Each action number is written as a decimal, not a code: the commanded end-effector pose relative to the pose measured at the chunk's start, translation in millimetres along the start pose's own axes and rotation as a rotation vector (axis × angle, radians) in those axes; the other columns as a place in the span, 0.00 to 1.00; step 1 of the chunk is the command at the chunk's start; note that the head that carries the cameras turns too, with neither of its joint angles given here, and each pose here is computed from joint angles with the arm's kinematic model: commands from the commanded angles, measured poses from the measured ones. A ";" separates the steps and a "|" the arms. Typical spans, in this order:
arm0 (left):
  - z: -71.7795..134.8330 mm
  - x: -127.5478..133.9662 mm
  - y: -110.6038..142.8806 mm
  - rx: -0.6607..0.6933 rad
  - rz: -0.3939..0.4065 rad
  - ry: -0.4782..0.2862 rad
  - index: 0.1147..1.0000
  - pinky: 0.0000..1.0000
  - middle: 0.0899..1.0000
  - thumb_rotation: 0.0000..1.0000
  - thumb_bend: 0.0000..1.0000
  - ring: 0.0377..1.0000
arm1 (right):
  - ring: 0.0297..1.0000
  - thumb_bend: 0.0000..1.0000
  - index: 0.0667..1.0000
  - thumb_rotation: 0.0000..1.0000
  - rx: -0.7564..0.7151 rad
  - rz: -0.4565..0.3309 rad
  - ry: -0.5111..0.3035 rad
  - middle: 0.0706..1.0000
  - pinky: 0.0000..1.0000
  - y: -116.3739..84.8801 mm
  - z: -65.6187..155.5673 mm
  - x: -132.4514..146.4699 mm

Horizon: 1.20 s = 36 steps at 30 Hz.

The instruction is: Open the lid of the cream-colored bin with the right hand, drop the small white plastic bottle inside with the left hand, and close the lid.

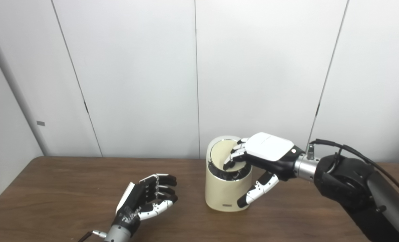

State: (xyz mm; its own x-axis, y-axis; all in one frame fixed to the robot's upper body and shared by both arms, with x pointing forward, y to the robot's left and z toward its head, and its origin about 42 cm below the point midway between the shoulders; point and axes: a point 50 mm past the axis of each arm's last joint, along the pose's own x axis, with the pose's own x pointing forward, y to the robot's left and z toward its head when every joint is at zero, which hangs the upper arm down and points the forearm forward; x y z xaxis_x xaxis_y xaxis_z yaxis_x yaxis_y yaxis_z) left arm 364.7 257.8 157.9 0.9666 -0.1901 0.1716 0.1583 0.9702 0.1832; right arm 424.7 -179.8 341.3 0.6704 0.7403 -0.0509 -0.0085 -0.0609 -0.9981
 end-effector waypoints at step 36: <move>16.0 11.8 8.9 0.017 -0.064 -0.154 0.86 0.64 0.80 0.10 0.68 0.74 | 0.85 0.67 0.90 0.29 0.932 -0.596 0.294 0.88 0.76 128.8 -29.6 -79.6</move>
